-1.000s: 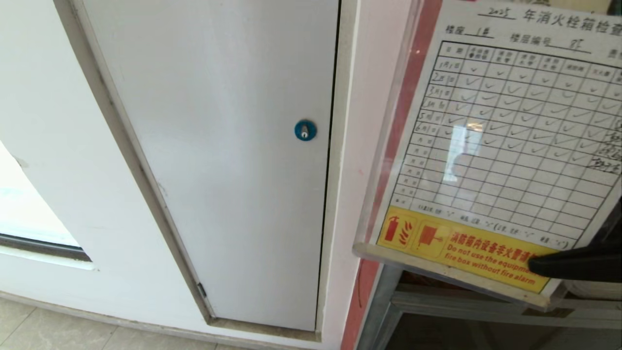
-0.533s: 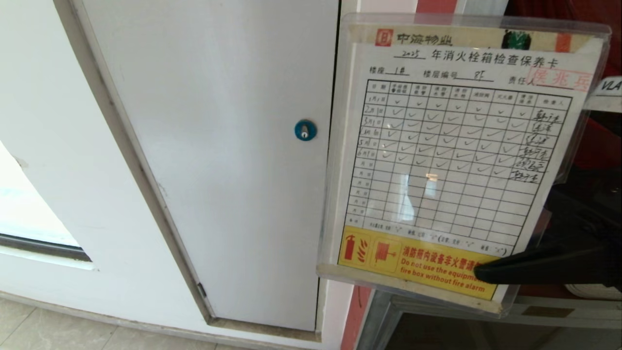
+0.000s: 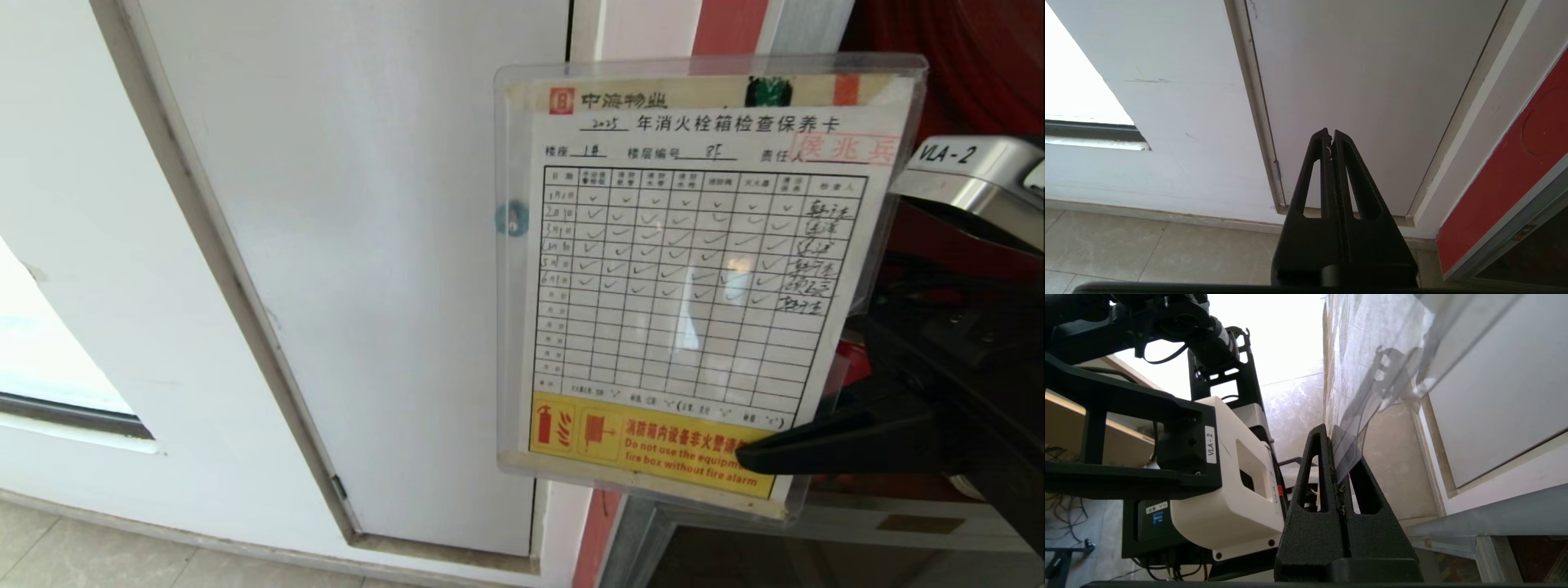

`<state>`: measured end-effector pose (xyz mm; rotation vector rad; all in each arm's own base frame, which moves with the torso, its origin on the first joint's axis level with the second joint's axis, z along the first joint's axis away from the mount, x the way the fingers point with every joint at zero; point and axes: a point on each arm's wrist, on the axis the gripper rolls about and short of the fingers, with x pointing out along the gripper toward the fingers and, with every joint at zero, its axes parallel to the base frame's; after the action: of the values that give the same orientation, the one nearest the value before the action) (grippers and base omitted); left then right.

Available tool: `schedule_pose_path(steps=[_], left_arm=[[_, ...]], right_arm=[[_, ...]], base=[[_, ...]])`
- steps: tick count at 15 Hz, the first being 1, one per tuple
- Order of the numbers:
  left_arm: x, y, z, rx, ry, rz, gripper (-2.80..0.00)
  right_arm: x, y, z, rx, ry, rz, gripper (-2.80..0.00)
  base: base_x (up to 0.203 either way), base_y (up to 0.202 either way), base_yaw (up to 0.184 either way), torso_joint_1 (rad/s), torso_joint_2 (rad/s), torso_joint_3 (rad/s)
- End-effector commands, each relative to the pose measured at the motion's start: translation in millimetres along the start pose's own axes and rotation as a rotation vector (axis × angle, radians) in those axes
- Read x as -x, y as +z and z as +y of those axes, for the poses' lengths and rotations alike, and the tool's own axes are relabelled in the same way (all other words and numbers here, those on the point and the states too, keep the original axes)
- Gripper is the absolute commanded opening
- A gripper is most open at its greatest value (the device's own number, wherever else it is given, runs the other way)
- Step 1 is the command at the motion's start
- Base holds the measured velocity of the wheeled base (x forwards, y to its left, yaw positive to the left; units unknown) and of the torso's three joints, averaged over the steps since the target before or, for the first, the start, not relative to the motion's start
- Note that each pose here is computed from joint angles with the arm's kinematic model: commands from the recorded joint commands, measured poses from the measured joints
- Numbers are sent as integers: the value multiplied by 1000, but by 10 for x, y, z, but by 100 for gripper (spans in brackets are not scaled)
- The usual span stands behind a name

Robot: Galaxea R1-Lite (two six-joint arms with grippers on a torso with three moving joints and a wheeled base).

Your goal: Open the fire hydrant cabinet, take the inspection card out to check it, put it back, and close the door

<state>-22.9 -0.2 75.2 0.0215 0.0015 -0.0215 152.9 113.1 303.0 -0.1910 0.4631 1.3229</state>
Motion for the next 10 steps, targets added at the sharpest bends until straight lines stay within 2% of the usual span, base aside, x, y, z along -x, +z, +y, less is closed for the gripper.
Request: schedule_pose_path(steps=[1, 10], left_arm=[[-1, 0, 0, -1, 0, 1, -280], [-1, 0, 0, -1, 0, 1, -280]], right_arm=[[-32, 20, 24, 12, 10, 6, -280], [-105, 36, 90, 35, -5, 36, -280]], base=[[0, 0, 0, 0, 0, 0], [0, 0, 0, 0, 0, 0]])
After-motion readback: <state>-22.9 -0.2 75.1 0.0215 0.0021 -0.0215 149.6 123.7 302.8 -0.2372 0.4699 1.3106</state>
